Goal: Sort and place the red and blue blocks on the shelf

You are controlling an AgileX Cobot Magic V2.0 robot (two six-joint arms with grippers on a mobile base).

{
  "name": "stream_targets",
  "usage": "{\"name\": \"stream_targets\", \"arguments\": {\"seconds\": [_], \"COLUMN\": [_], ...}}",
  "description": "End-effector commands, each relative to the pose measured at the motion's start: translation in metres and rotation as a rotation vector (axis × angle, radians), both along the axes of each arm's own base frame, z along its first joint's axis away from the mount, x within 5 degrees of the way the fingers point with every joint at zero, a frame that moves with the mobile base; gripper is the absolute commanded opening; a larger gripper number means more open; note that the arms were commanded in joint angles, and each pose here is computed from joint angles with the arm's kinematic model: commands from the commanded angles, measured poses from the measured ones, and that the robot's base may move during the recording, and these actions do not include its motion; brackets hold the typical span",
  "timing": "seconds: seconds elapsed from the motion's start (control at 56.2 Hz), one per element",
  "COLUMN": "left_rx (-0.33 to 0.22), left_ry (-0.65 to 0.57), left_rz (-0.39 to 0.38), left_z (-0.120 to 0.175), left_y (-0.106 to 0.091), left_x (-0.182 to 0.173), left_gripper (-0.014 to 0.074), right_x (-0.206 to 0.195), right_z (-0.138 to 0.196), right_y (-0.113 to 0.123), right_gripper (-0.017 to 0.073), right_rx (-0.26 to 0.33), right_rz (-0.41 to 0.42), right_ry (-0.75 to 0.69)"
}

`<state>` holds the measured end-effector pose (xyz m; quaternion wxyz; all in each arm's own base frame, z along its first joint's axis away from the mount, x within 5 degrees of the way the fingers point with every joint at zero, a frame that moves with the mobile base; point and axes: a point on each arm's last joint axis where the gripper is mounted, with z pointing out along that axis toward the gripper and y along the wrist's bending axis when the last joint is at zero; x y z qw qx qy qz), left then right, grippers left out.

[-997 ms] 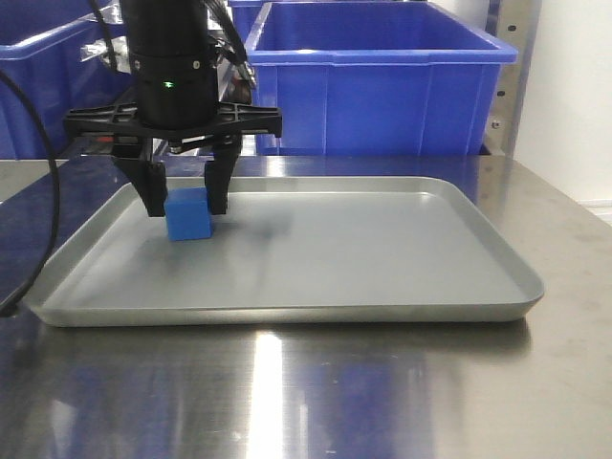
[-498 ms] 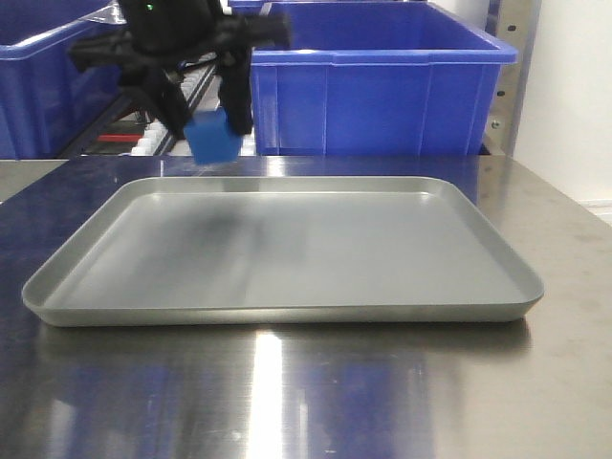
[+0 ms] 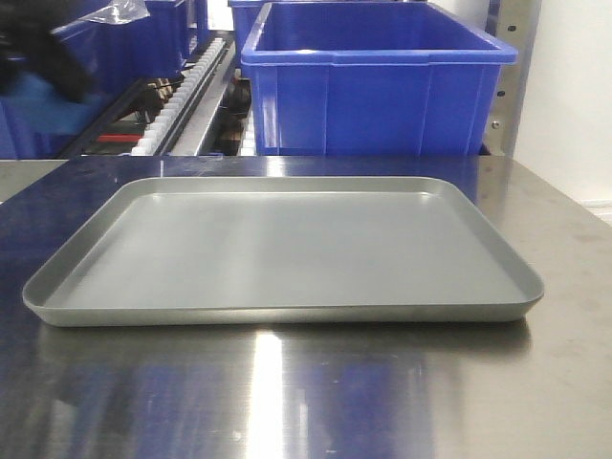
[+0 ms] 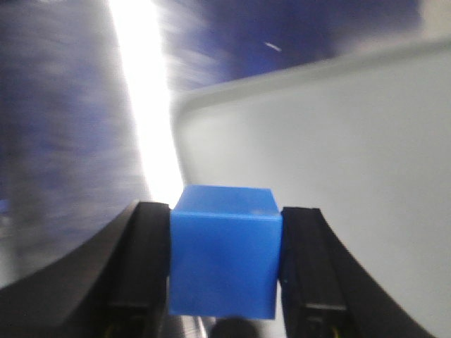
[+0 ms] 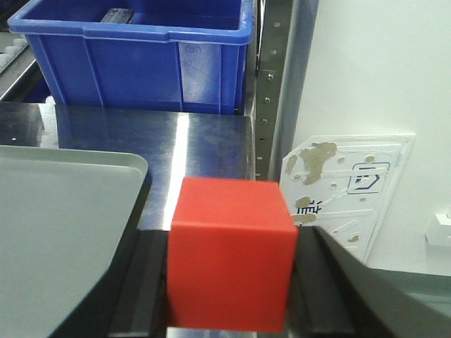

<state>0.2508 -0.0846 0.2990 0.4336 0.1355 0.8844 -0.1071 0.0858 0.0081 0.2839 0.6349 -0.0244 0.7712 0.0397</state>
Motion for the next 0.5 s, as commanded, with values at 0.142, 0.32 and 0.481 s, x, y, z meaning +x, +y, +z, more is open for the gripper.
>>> {"name": "stream_targets", "arguments": {"seconds": [0.142, 0.32, 0.481], "left_rx": [-0.060, -0.089, -0.111], "left_ry": [-0.313, -0.462, -0.582], "left_rz": [0.176, 0.208, 0.218], "left_z": [0.027, 0.027, 0.016], "left_y": [0.049, 0.061, 0.067], "left_x": [-0.051, -0.096, -0.133], "left_gripper": [0.0296, 0.0296, 0.0296], "right_x": [0.001, 0.001, 0.001], "right_z": [0.017, 0.017, 0.017], "right_y": [-0.001, -0.001, -0.001], "right_gripper": [0.0300, 0.0300, 0.0300], "right_rx": [-0.007, -0.007, -0.007], "right_rz": [-0.010, -0.010, -0.010], "right_ry": [-0.118, -0.118, -0.118]}}
